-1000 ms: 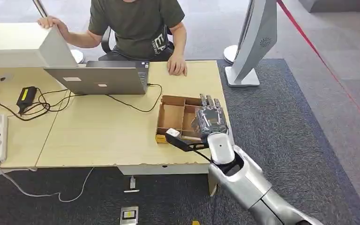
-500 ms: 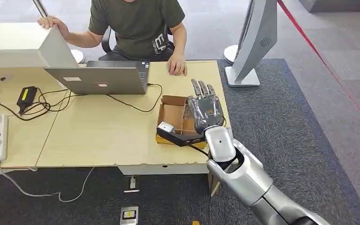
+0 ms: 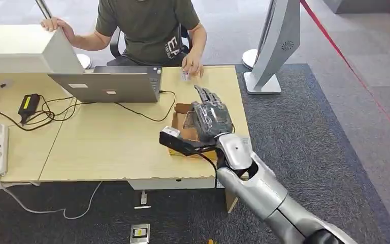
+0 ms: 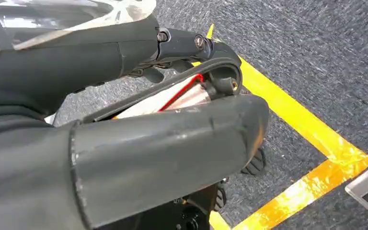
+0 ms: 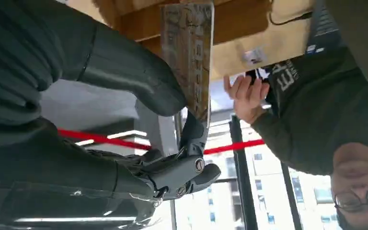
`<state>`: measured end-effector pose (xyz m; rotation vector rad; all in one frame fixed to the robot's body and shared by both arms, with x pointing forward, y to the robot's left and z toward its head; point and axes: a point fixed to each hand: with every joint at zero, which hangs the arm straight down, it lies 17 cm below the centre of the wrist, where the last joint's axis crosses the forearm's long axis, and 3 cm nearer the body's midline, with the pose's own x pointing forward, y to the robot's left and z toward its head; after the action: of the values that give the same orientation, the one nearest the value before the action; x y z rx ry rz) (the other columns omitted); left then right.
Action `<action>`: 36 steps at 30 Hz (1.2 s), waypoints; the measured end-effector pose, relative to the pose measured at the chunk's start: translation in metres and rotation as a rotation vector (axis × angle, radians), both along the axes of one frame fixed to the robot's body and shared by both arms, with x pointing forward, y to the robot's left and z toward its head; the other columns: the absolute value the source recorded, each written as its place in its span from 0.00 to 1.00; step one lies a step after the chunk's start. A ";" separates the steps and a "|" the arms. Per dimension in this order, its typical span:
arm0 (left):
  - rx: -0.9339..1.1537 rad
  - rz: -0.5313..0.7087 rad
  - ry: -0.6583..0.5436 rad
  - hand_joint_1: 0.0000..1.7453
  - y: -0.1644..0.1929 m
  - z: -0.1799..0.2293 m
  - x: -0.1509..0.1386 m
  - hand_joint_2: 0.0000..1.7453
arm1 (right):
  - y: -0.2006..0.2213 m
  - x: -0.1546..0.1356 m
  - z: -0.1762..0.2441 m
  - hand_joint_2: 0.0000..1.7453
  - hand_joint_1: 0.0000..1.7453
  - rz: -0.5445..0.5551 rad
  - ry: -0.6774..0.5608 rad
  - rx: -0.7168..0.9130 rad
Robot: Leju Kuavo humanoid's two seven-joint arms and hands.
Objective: Pass the card to the sensor for recognition and then transmit it.
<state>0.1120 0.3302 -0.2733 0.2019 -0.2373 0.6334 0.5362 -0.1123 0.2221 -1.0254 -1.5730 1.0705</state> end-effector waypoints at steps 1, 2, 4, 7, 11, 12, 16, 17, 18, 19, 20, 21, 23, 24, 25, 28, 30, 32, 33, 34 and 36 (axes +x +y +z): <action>-0.002 -0.001 -0.002 0.00 0.000 0.000 0.000 0.00 | 0.001 0.003 0.003 1.00 1.00 -0.001 0.001 0.017; -0.003 -0.001 -0.003 0.00 0.000 0.000 0.000 0.00 | 0.001 0.007 0.006 1.00 1.00 -0.002 0.004 0.032; -0.004 -0.001 -0.003 0.00 0.000 0.000 0.000 0.00 | 0.004 0.014 0.011 1.00 1.00 0.000 0.010 0.068; -0.005 0.002 0.000 0.00 0.000 0.000 0.000 0.00 | 0.007 0.023 0.016 1.00 1.00 -0.004 0.018 0.079; -0.003 0.010 0.010 0.00 0.000 -0.001 -0.002 0.00 | 0.011 0.030 0.015 1.00 1.00 -0.018 0.030 0.078; 0.001 0.014 0.013 0.00 0.001 -0.001 -0.003 0.00 | 0.011 0.032 0.015 1.00 1.00 -0.027 0.035 0.076; 0.008 0.023 0.020 0.00 0.003 -0.001 -0.005 0.00 | 0.011 0.037 0.010 1.00 1.00 -0.047 0.049 0.068; 0.010 0.025 0.021 0.00 0.003 -0.001 -0.005 0.00 | 0.011 0.038 0.009 1.00 1.00 -0.053 0.054 0.067; 0.013 0.027 0.025 0.00 0.004 -0.001 -0.006 0.00 | 0.010 0.039 0.009 1.00 1.00 -0.057 0.057 0.065; 0.015 0.031 0.032 0.00 0.004 -0.001 -0.007 0.00 | 0.010 0.041 0.010 1.00 1.00 -0.065 0.059 0.063; 0.016 0.035 0.038 0.00 0.005 -0.001 -0.008 0.00 | 0.010 0.043 0.010 1.00 1.00 -0.071 0.062 0.061; 0.018 0.036 0.044 0.00 0.005 -0.001 -0.009 0.00 | 0.009 0.044 0.011 1.00 1.00 -0.078 0.063 0.058; 0.019 0.038 0.051 0.00 0.004 -0.002 -0.011 0.00 | 0.009 0.047 0.011 1.00 1.00 -0.084 0.066 0.052; 0.019 0.038 0.053 0.00 0.004 -0.002 -0.011 0.00 | 0.009 0.047 0.011 1.00 1.00 -0.087 0.068 0.048; 0.018 0.039 0.054 0.00 0.004 -0.002 -0.011 0.00 | 0.009 0.048 0.010 1.00 1.00 -0.091 0.070 0.046; 0.018 0.042 0.062 0.00 0.004 -0.002 -0.013 0.00 | 0.007 0.049 0.007 1.00 1.00 -0.102 0.079 0.040; 0.022 0.044 0.065 0.00 0.005 -0.002 -0.014 0.00 | 0.006 0.049 0.006 1.00 1.00 -0.106 0.081 0.038; 0.025 0.044 0.067 0.00 0.005 -0.002 -0.014 0.00 | 0.006 0.049 0.007 1.00 1.00 -0.108 0.080 0.036; 0.025 0.045 0.067 0.00 0.005 -0.002 -0.014 0.00 | 0.006 0.050 0.007 1.00 1.00 -0.109 0.080 0.035; 0.025 0.045 0.067 0.00 0.005 -0.002 -0.014 0.00 | 0.006 0.050 0.008 1.00 1.00 -0.110 0.080 0.034; 0.025 0.045 0.067 0.00 0.005 -0.002 -0.014 0.00 | 0.006 0.050 0.008 1.00 1.00 -0.110 0.079 0.033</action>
<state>0.0980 0.3352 -0.2754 0.2525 -0.1764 0.6669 0.5861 -0.1062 0.2300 -1.0234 -1.4497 0.9952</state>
